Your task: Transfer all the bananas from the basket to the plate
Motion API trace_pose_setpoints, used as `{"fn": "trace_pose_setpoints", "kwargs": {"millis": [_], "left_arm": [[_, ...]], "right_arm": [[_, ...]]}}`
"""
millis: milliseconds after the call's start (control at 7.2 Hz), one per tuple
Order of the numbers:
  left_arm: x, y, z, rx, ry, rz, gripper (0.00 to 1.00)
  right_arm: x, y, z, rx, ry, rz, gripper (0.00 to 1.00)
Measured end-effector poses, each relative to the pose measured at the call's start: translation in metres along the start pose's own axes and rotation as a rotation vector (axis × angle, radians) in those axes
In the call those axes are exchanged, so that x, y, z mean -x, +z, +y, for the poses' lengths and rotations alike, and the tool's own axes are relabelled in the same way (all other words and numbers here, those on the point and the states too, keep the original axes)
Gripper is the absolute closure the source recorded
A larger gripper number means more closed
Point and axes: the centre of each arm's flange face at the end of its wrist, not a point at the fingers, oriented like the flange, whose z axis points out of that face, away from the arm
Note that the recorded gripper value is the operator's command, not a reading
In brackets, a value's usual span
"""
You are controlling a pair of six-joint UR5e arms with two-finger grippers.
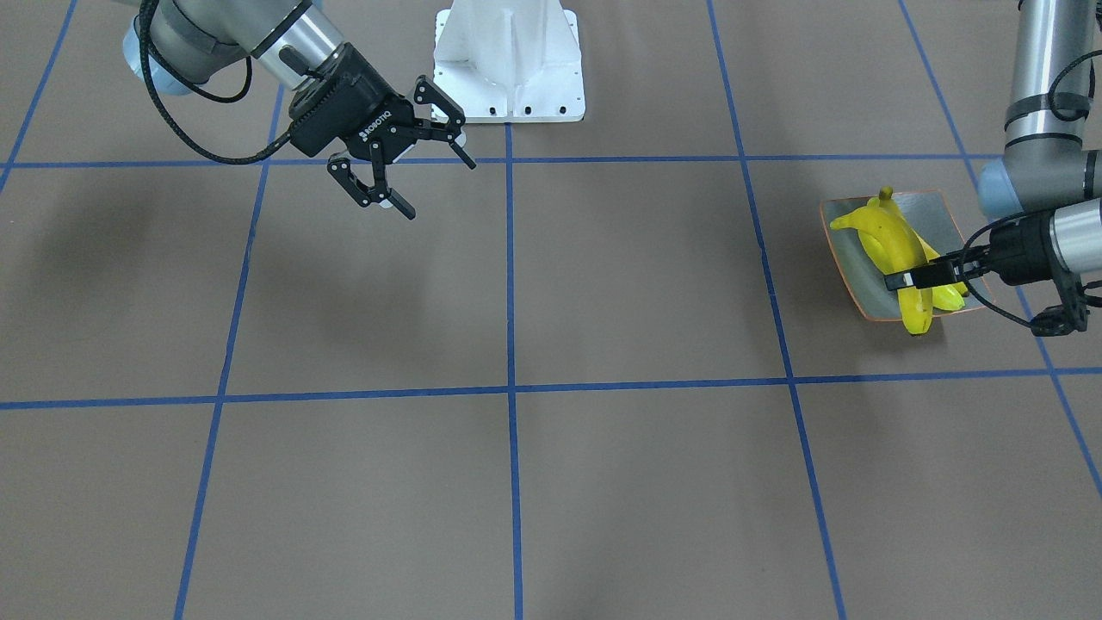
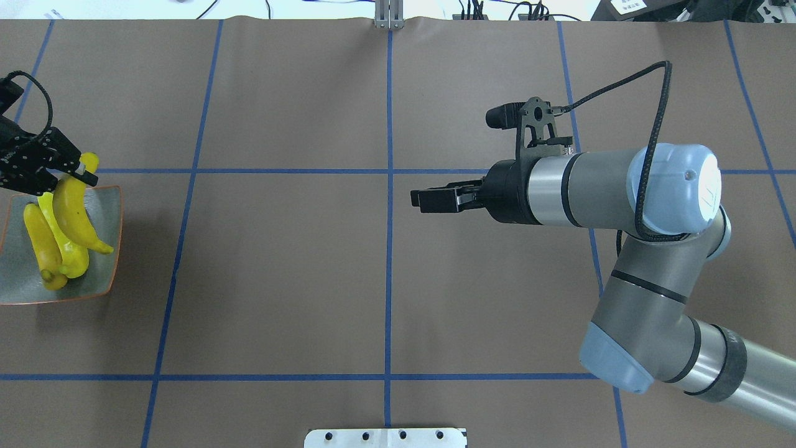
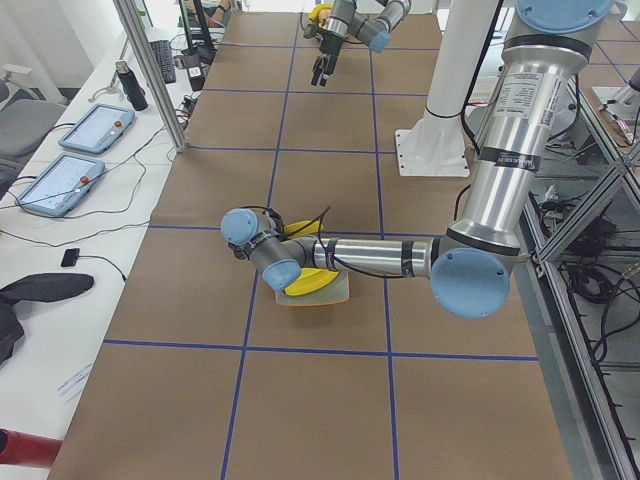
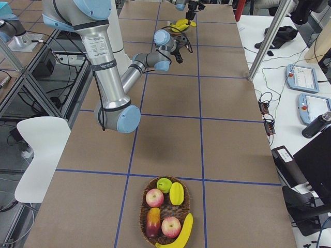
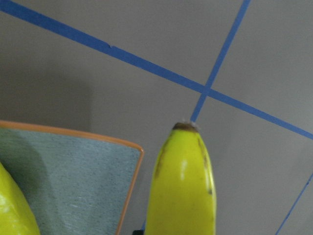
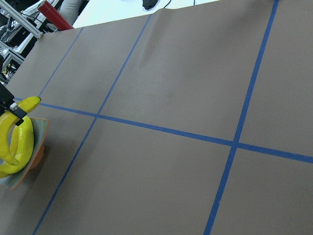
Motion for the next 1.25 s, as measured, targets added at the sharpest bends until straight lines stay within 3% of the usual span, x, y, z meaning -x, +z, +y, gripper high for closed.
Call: {"fn": "trace_pose_setpoints", "kwargs": {"millis": [278,695,834,1111,1250], "left_arm": [[0.014,0.003,-0.003,0.003,-0.019,-0.006,1.0],[0.032,0.005,0.0,0.003,-0.015,-0.006,0.63],[0.034,0.005,0.001,0.004,-0.014,-0.005,0.37],[0.039,0.005,0.004,0.003,-0.001,-0.002,0.0],[0.043,0.005,0.007,0.002,0.013,0.002,0.0]], "right_arm": [[0.0,0.001,0.0,0.001,0.0,0.001,0.0],[0.001,0.0,0.0,0.0,0.001,-0.001,0.0],[0.001,-0.001,0.0,-0.002,0.001,-0.002,0.0],[0.002,-0.002,-0.001,-0.005,0.001,-0.003,0.0],[0.002,-0.002,-0.001,-0.005,0.006,-0.004,0.0]]}}
